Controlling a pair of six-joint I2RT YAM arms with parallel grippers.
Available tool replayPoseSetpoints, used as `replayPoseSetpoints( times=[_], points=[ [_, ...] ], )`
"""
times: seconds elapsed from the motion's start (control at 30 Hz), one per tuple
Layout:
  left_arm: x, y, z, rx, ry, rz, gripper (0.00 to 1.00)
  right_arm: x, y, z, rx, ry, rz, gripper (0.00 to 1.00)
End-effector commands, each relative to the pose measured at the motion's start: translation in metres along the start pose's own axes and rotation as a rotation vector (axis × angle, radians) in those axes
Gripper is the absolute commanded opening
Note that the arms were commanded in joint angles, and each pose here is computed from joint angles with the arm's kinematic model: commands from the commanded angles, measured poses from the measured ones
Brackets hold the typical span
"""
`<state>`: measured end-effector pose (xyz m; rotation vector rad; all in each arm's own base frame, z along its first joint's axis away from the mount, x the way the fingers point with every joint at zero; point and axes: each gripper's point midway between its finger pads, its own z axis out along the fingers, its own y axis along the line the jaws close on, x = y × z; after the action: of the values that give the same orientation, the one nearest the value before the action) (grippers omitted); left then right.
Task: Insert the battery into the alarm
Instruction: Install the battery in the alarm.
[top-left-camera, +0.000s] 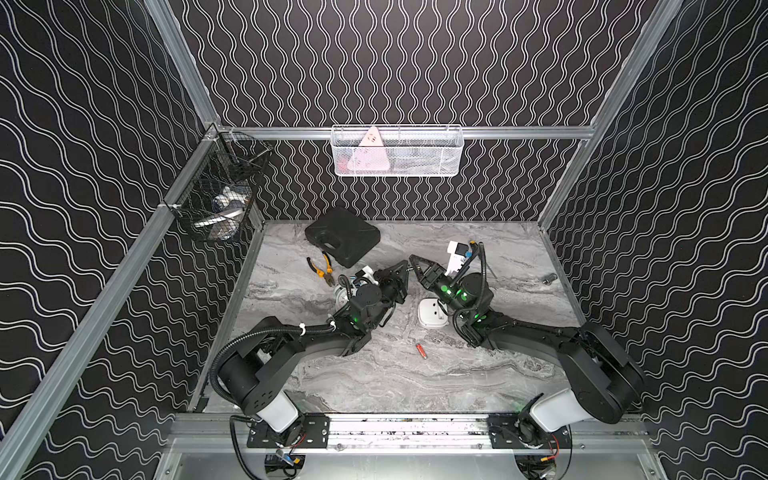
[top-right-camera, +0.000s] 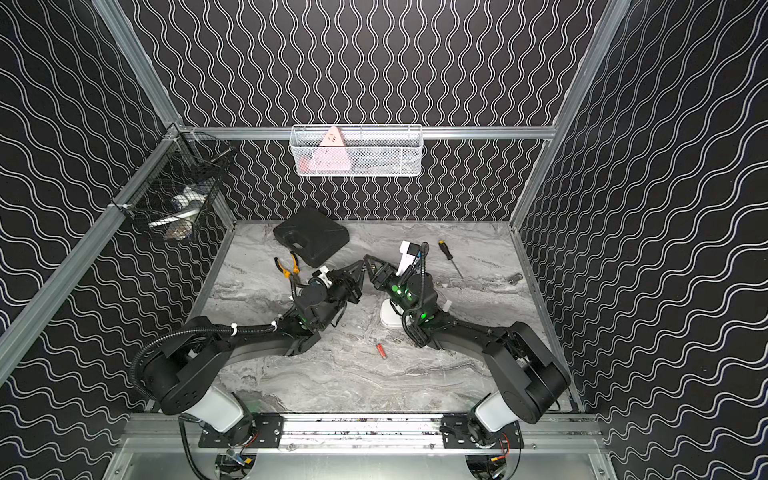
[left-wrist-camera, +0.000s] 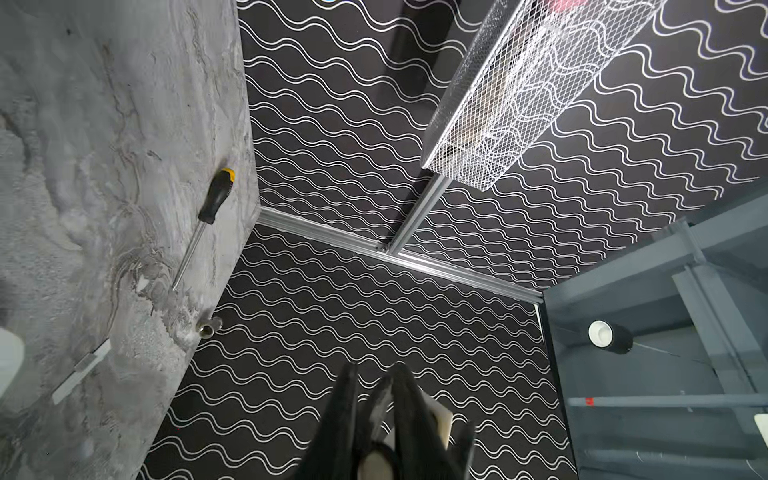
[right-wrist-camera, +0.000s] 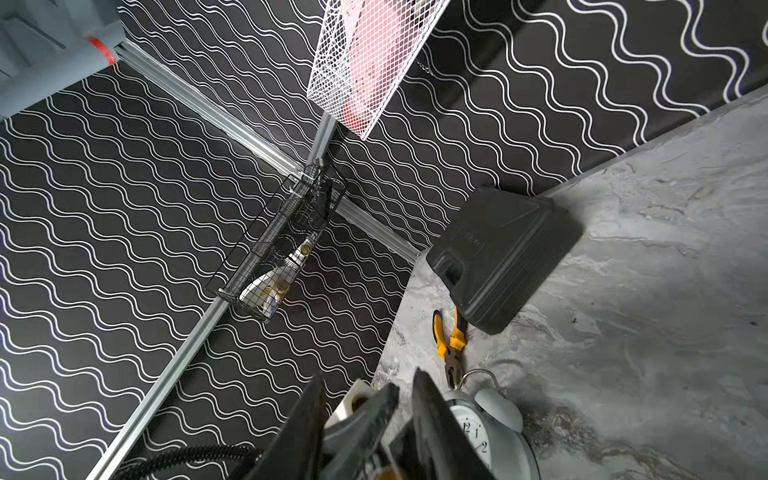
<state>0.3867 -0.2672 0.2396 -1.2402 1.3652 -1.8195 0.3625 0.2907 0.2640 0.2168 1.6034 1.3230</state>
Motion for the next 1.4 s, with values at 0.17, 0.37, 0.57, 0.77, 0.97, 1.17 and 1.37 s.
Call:
replayPoseSetpoints(
  times=[0.17, 0.37, 0.57, 0.77, 0.97, 1.17, 1.37],
  points=[
    [0.008, -0.018, 0.004, 0.095, 0.012, -0.057, 0.0, -0.006, 0.009, 0.002, -0.037, -0.034, 0.008, 0.3],
    [0.006, -0.025, 0.004, 0.121, -0.012, -0.034, 0.0, -0.003, 0.008, 0.001, -0.04, -0.028, 0.015, 0.27],
    [0.004, -0.029, 0.005, 0.133, -0.026, -0.018, 0.0, -0.003, 0.008, 0.0, -0.029, -0.027, 0.013, 0.21],
    [0.002, -0.028, 0.005, 0.135, -0.042, -0.013, 0.0, -0.003, 0.008, -0.001, -0.033, -0.032, 0.023, 0.2],
    [0.002, -0.032, 0.005, 0.142, -0.044, -0.007, 0.0, -0.002, 0.009, 0.0, -0.037, -0.025, 0.027, 0.18],
    [0.004, -0.032, 0.006, 0.136, -0.039, 0.008, 0.16, -0.001, 0.007, 0.0, -0.024, -0.02, 0.025, 0.02],
    [-0.003, -0.023, -0.001, 0.12, -0.055, 0.02, 0.78, -0.006, 0.007, -0.005, 0.004, -0.024, -0.011, 0.0]
  ],
)
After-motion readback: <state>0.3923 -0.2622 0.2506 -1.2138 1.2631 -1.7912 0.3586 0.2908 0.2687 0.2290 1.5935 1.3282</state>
